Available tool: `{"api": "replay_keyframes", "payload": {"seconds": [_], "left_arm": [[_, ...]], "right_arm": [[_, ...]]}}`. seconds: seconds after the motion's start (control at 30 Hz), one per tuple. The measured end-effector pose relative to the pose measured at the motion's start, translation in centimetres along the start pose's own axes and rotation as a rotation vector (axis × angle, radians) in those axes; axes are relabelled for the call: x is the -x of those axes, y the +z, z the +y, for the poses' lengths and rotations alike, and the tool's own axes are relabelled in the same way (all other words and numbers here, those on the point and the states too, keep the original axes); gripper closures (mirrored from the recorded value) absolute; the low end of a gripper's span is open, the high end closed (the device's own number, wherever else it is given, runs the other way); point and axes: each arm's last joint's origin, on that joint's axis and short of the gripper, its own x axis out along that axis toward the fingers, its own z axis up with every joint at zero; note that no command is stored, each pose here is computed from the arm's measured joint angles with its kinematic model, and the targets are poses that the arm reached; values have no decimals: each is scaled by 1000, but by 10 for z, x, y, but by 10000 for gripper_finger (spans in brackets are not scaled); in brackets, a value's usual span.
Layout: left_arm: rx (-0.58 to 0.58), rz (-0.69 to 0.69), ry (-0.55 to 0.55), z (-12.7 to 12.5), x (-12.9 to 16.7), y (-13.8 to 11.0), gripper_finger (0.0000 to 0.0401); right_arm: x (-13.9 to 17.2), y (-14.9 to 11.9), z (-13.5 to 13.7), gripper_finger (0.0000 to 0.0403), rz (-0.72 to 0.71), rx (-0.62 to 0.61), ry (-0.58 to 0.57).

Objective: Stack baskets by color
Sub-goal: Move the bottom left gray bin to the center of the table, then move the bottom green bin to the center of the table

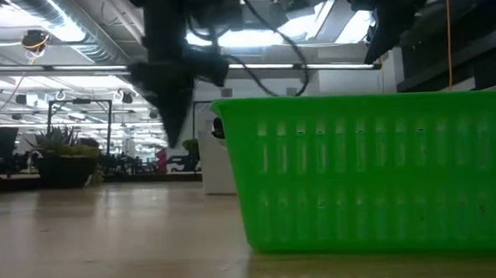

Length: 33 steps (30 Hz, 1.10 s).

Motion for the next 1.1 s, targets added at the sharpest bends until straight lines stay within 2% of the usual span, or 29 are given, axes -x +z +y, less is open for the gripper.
{"api": "replay_keyframes", "payload": {"seconds": [0.1,0.23,0.33,0.5,0.57,0.7,1.1], "left_arm": [[-21,-167,-33,2,-8,17,401],[27,-474,-30,13,-2,48,401],[56,-570,-25,20,1,57,401],[4,-461,-96,19,4,46,401],[8,-392,-155,15,2,40,401],[-28,-354,-286,1,4,35,401],[-170,-512,-401,-65,18,38,401]], "right_arm": [[0,0,0,295,0,1,0],[0,0,0,295,0,-1,0],[0,0,0,295,1,-2,0],[0,-2,0,295,21,-4,4],[0,-2,0,295,22,-3,3],[0,-2,0,295,22,-2,3],[0,-2,0,295,20,3,3]]}}
